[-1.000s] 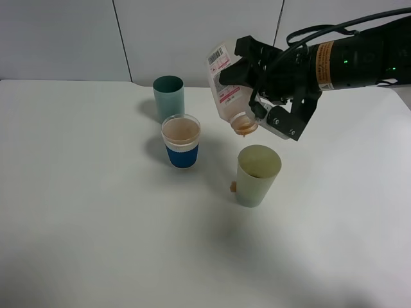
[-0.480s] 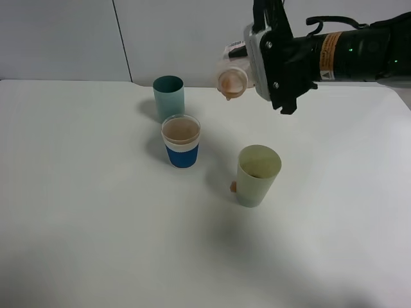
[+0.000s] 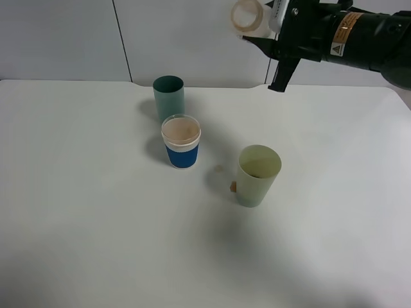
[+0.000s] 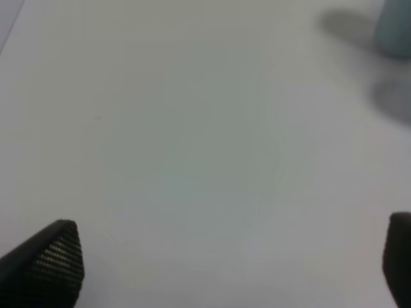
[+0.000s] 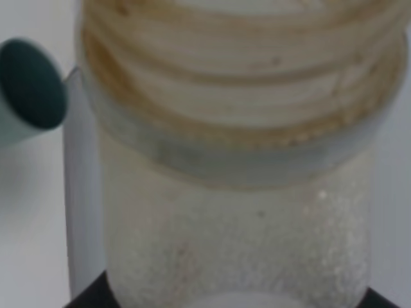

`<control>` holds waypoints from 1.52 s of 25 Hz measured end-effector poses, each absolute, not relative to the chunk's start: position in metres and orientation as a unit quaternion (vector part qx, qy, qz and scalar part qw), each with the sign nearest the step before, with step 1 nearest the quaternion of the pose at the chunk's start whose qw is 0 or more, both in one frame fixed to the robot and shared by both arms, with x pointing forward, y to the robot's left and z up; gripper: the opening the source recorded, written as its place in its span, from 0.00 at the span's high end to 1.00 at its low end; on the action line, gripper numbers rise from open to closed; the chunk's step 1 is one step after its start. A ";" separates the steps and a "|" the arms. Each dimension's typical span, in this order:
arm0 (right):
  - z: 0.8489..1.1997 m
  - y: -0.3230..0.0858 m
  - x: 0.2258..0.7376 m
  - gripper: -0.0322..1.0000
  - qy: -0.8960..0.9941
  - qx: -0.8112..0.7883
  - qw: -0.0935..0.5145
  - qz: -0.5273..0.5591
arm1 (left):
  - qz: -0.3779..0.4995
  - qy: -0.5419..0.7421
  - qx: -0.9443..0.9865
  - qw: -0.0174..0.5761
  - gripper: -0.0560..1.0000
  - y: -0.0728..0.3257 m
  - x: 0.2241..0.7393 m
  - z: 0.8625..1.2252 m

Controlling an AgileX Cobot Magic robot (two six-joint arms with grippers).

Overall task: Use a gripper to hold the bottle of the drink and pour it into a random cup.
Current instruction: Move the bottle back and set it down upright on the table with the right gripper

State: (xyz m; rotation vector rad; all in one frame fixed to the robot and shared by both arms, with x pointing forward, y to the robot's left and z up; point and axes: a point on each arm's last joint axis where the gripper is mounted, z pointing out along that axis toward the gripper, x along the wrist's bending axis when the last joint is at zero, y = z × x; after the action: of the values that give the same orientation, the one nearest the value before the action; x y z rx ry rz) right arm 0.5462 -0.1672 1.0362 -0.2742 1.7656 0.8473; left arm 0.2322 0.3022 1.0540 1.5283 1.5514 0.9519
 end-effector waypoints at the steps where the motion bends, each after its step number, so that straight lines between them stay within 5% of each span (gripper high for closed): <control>1: 1.037 -0.168 0.547 0.63 0.747 -0.095 0.544 0.369 | 0.372 0.606 0.597 0.373 0.07 0.302 0.232 1.054; 12: 1.034 -0.189 0.556 0.63 0.743 0.174 0.421 0.491 | 0.372 0.606 0.597 0.373 0.07 0.302 0.232 1.054; 20: 1.013 -0.222 0.571 0.63 0.687 0.420 0.345 0.482 | 0.372 0.606 0.597 0.373 0.07 0.302 0.232 1.054; 38: 0.906 -0.217 0.600 0.63 0.702 0.468 0.287 0.453 | 0.372 0.606 0.597 0.373 0.07 0.302 0.232 1.054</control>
State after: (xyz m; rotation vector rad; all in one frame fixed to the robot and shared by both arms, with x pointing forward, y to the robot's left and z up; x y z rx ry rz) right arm 0.6000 -0.2172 0.9056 1.2503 1.8768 1.2109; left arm 0.2322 0.3022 1.0540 1.5283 1.5514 0.9519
